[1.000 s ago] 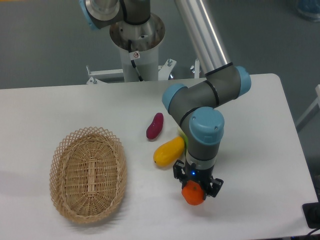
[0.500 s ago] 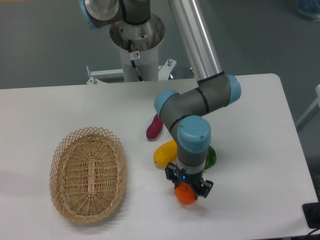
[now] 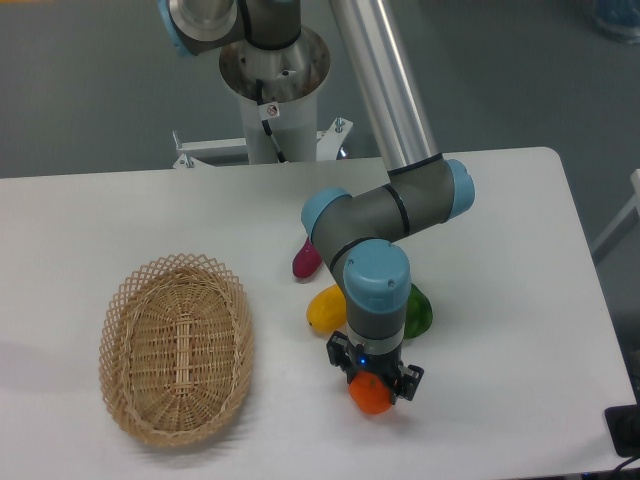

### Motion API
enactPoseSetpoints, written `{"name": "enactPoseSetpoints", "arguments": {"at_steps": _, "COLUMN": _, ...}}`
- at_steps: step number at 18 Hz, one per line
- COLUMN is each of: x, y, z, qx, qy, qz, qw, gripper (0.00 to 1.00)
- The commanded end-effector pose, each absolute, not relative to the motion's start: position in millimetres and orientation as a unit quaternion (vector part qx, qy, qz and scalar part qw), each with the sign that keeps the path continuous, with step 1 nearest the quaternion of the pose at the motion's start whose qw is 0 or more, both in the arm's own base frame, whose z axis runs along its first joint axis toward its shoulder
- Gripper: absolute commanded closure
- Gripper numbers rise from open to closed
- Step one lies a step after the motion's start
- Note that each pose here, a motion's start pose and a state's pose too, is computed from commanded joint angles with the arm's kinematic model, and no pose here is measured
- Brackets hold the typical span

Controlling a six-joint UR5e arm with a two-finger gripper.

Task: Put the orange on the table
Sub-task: 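Lower the held orange onto the table surface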

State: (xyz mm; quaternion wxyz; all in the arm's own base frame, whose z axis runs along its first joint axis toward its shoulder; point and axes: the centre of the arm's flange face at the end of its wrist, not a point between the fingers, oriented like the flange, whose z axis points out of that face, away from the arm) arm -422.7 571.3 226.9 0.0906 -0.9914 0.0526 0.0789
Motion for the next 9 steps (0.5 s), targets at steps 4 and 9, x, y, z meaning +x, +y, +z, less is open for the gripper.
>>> {"name": "enactPoseSetpoints", "arguments": {"at_steps": 4, "x": -430.7, "y": 571.3, "z": 247.6, "qx": -0.989, "qy": 0.053, "qz": 0.091, "qw": 0.106, "gripper": 0.0}}
{"name": "enactPoseSetpoints", "arguments": {"at_steps": 9, "x": -454.7, "y": 551.1, "z": 286.8, "qx": -0.983, "qy": 0.081, "qz": 0.118, "qw": 0.113, "gripper": 0.0}}
